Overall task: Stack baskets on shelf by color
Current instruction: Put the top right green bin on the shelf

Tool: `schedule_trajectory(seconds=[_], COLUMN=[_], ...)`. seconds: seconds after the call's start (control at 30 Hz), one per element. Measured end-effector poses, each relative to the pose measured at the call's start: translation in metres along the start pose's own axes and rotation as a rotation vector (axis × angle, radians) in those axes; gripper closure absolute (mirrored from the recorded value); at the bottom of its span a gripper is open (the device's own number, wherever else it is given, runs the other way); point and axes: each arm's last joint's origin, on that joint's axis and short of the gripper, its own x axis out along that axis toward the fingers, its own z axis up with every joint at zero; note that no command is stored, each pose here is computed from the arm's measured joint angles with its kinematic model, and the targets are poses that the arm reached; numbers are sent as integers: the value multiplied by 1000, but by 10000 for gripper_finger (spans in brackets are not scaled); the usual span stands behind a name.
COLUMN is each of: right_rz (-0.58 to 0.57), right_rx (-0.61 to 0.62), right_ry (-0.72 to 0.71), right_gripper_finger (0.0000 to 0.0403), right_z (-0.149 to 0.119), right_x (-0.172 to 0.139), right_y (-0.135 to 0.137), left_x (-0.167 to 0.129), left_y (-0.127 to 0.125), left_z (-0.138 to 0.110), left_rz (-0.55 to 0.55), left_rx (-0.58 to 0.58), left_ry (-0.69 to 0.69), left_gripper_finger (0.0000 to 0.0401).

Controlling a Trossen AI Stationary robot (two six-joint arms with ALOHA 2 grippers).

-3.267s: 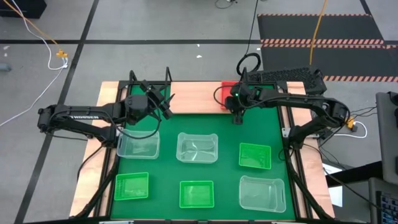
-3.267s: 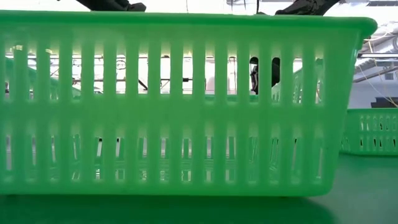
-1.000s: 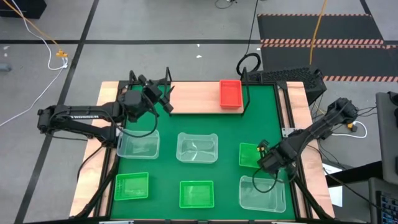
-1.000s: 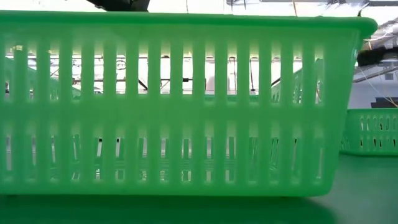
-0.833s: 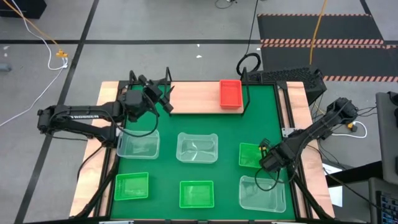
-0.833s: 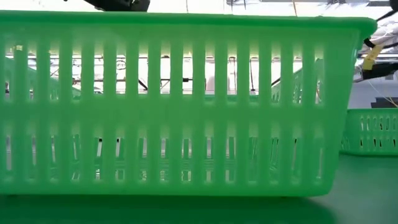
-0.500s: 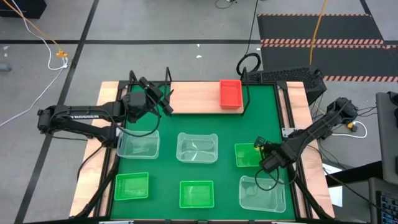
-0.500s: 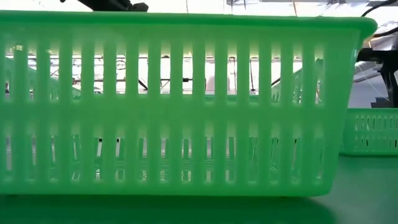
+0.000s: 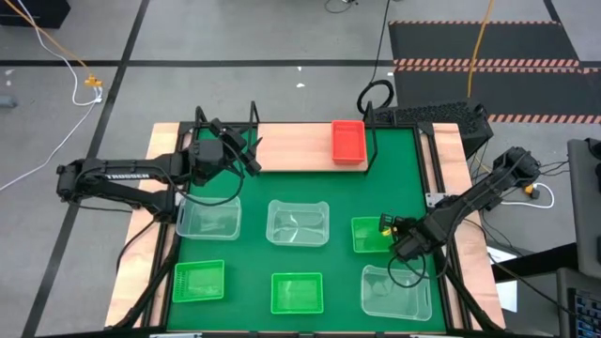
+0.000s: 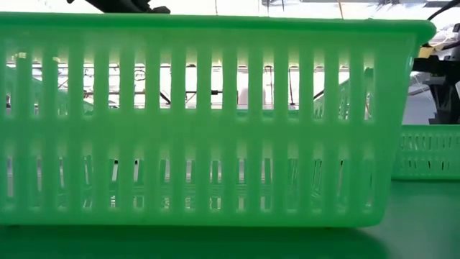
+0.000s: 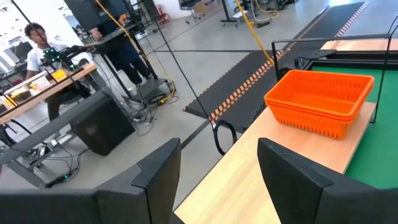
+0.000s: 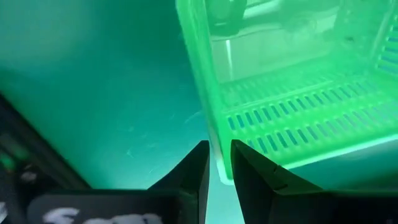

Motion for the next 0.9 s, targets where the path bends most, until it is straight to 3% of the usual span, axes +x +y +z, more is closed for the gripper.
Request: schedule_trajectory(seconds=[0.23,0.33,0.53,0.63,0.8,0.9], right_rz=[64,16,-44,-79,-309,-589], right_rx=[125,216,306,351,482,808], right_ry=[-41,-113,-203,-277,-443,-561], right_gripper_finger=[344,345,392,394,398,398], right_z=[1,8,10,9,7,-5], right_x=[14,14,-5,-25,-68,-95], right_y=[8,2,-15,-27,-62,-98], left_x=[0,0,0,0,0,0], left_y=[0,0,1,1,1,1], left_z=[0,0,3,4,5,6], left_rz=[0,2,7,8,9,12], left_rx=[5,5,-5,-7,2,-2], left_ry=[0,-3,-30,-33,-40,-55], left_gripper_finger=[187,187,187,187,187,187])
